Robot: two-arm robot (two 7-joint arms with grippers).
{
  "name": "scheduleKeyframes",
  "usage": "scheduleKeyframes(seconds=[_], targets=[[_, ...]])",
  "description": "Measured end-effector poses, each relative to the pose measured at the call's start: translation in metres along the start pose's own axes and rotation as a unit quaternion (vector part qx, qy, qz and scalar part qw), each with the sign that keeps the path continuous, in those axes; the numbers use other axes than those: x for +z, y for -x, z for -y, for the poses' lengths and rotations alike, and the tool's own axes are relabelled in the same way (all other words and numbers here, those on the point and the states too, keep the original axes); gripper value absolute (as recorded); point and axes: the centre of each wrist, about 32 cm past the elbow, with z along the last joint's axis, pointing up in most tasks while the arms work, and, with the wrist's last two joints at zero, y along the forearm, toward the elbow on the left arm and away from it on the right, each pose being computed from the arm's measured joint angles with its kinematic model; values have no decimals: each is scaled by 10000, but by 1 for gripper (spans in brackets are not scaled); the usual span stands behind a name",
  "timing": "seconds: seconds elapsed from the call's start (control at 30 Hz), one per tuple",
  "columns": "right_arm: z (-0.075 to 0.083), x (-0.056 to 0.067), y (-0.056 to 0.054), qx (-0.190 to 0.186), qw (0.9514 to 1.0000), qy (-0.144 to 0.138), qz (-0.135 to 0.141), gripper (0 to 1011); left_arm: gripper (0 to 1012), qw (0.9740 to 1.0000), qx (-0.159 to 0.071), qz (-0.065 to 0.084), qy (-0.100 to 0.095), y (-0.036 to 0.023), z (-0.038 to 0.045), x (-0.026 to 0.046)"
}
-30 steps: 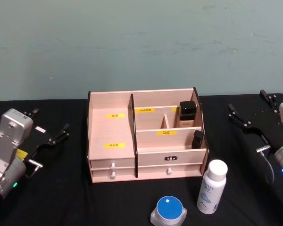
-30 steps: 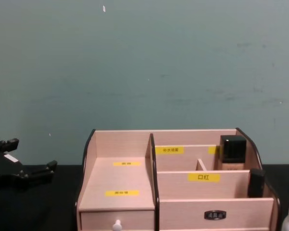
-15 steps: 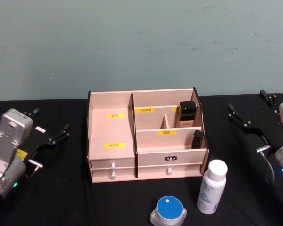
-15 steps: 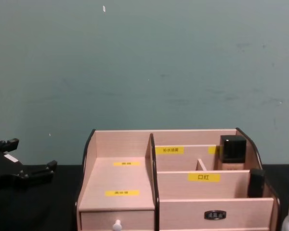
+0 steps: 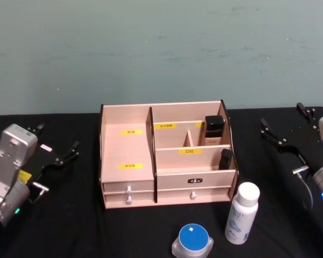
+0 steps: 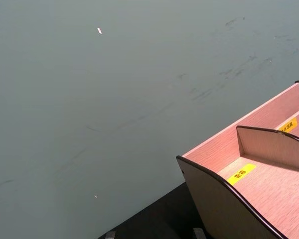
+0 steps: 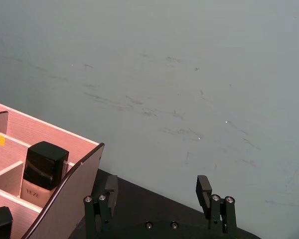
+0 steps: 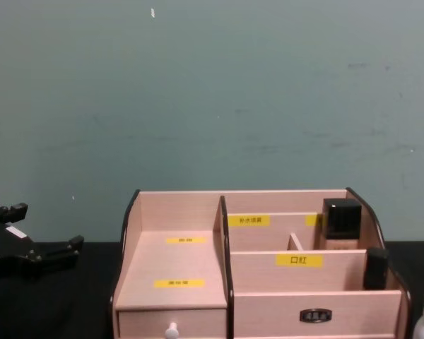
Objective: Pick up the facial cleanser and watermelon frost from the table and place them into the tiered storage box.
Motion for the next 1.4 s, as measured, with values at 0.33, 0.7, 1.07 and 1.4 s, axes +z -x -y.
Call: scheduleKeyframes(seconds=[0.33,0.7,1.07,1.4], targets=[[1,0,-3,33,10000,0,-5,1004,1010,10000,0,0,1,0,0,0],[235,228,-56,338,9994,-90,13,1004,1010,10000,0,0,0,0,0,0],[710,519,38,802,9963,-240,-174,1004,1010,10000,0,0,0,0,0,0],[1045,614,214,1178,9920,-242,-387,1004,1010,10000,0,0,0,0,0,0]])
